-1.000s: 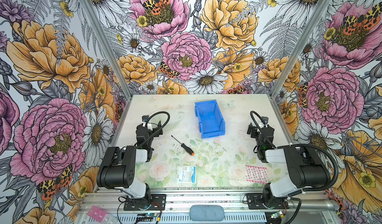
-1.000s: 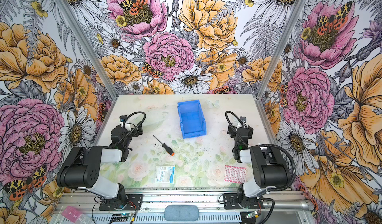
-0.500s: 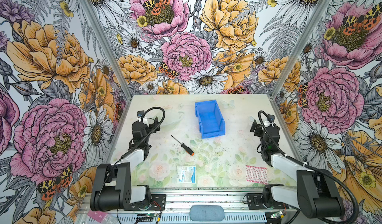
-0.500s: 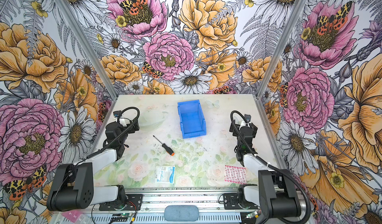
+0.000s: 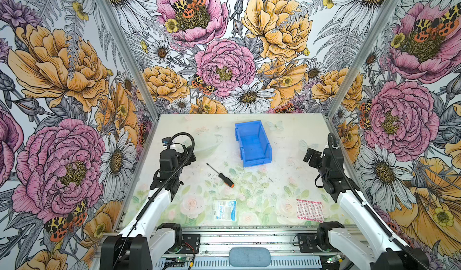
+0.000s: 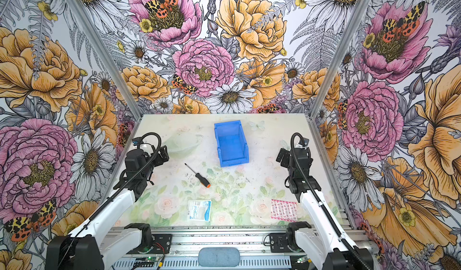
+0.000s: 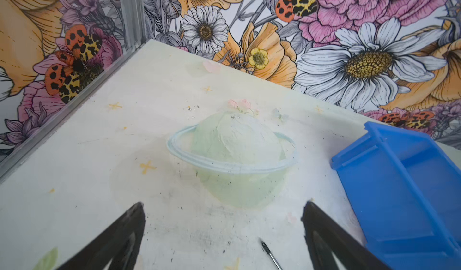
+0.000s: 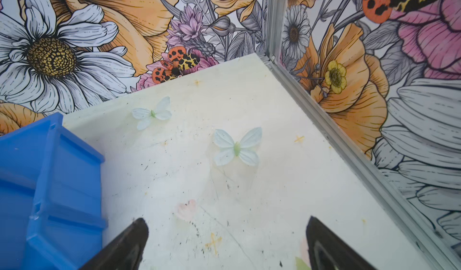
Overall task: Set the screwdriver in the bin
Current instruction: 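Reach the left gripper down over the screwdriver handle while the right arm lifts forward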
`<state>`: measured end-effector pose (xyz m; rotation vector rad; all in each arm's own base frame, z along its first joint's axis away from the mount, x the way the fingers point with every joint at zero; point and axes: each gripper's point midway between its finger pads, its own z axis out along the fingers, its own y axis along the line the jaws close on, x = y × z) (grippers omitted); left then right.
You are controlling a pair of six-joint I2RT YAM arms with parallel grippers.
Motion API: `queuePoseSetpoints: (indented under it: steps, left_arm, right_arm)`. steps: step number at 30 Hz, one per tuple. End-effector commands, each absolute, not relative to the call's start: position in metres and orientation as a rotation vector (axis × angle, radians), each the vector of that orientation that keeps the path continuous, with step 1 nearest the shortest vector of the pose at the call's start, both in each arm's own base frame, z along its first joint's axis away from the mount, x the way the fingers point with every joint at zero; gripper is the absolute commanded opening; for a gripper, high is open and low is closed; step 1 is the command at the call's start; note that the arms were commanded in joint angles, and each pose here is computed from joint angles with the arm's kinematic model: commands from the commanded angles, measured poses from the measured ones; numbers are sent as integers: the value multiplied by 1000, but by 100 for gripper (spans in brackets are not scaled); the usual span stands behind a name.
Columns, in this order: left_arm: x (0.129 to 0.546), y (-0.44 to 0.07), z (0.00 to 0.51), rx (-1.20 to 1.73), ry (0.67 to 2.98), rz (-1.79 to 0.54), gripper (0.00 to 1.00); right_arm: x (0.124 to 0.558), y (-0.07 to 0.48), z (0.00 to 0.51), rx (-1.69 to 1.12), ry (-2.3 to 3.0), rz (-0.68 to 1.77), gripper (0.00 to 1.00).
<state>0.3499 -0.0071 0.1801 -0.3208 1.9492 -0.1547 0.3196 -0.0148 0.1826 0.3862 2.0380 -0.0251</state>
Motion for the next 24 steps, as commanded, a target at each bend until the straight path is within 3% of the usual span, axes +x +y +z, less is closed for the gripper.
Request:
queuePoseSetpoints:
  steps: [1,8,24]
  left_arm:
    - [339,-23,185,-318,1996,-192,99]
    - [323,-47,191,-343,2038,-314,99]
    - [312,-101,163,-483,2294,-361,99]
  right_arm:
    - [302,-3,186,419,2088,40,99]
    - [300,14,194,437,2095,122,99]
    - [337,106,181,-23,2309,361,99]
